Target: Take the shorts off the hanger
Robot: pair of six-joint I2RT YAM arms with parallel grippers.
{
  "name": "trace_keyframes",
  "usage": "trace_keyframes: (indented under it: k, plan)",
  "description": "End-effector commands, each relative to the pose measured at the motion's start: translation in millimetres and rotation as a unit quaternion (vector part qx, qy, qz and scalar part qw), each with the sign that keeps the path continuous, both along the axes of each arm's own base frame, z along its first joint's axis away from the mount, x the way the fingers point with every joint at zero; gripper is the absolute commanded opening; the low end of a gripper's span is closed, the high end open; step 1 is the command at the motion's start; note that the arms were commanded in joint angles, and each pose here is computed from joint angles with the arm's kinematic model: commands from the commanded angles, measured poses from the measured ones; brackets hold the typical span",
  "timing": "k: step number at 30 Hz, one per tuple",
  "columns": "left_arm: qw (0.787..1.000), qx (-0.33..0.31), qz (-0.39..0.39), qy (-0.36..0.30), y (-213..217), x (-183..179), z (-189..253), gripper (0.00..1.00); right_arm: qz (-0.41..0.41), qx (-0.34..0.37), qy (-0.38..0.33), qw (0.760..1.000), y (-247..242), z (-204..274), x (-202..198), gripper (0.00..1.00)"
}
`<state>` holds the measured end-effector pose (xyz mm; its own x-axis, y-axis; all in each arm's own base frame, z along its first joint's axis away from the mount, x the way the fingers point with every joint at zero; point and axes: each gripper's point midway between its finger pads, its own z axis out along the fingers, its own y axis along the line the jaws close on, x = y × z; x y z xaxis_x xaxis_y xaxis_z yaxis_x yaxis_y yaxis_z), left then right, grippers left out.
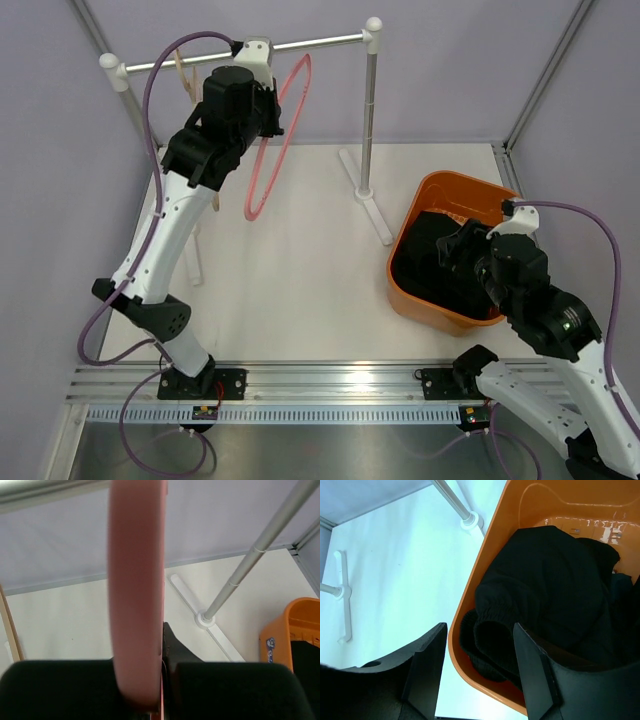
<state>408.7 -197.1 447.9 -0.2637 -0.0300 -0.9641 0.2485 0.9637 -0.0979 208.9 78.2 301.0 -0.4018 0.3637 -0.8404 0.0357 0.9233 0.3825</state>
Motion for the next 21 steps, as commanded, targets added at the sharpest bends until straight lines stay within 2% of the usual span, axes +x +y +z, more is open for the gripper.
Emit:
trace_keyframes:
  k: [1,7,21]
  plan:
    - [0.995,-0.015,0.054,-0.088,17.9,23.0,55.2,0.00,0.007,0.003,-0.020,1.000,-6.2,19.4,-9.8,0.64]
    - [0.991,-0.018,0.082,-0.109,33.4,49.4,64.0,0.00,0.005,0.004,-0.019,1.000,-8.7,18.4,-13.5,0.64]
    - [0.988,-0.036,0.118,-0.090,62.9,92.9,37.4,0.00,0.017,0.004,-0.010,1.000,-0.8,11.2,-9.3,0.64]
